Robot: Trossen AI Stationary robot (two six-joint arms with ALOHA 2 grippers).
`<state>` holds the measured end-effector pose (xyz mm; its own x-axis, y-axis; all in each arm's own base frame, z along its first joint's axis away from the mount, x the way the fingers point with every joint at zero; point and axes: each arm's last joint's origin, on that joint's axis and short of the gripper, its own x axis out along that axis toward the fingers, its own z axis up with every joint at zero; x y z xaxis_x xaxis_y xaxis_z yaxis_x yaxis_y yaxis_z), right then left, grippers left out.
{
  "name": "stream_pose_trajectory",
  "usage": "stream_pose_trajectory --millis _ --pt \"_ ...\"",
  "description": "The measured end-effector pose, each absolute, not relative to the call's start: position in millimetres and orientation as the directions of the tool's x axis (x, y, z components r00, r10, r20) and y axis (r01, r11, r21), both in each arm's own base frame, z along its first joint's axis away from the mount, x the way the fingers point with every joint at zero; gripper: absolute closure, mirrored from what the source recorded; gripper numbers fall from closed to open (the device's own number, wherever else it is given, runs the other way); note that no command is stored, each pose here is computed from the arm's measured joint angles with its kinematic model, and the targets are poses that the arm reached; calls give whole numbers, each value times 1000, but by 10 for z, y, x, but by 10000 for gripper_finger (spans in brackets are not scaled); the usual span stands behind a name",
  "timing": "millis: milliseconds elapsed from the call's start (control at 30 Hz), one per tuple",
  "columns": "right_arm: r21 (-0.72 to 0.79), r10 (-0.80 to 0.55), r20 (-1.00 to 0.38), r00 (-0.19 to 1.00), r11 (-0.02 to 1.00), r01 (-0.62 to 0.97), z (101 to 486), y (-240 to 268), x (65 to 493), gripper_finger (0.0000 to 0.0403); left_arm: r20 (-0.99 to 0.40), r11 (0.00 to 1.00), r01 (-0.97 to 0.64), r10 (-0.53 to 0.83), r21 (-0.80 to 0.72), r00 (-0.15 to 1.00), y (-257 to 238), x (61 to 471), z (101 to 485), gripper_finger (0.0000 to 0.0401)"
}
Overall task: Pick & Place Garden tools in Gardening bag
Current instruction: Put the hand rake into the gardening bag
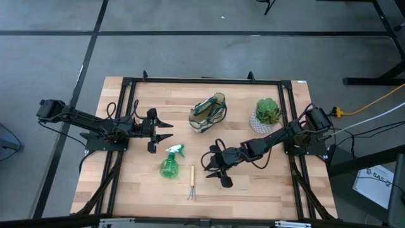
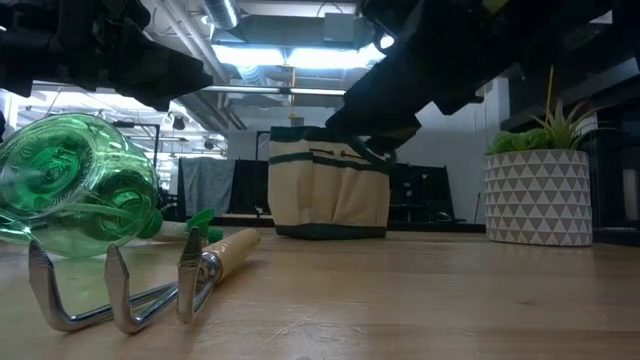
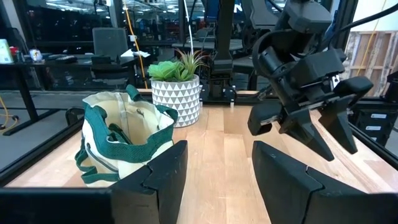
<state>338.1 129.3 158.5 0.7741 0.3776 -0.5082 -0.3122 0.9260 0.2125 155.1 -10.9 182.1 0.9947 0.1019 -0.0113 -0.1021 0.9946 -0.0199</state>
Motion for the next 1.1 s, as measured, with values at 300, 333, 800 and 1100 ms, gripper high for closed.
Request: stream_pose_trajectory --millis 300,333,800,1100 --pt "164 378 -481 791 925 -342 1677 1314 3440 152 -11 995 -102 102 -20 995 -109 1550 1821 224" --pt "156 370 -478 797 928 -337 1690 1314 3450 150 -11 995 -102 102 -20 995 -109 1550 1821 224" --pt "77 355 -399 845 932 -355 1956 1300 3625 150 -11 995 -102 102 -20 995 -110 1550 1821 225" --pt "68 357 -392 848 930 -361 2028 1315 3662 150 -11 995 -102 102 -20 995 -109 1551 1821 225"
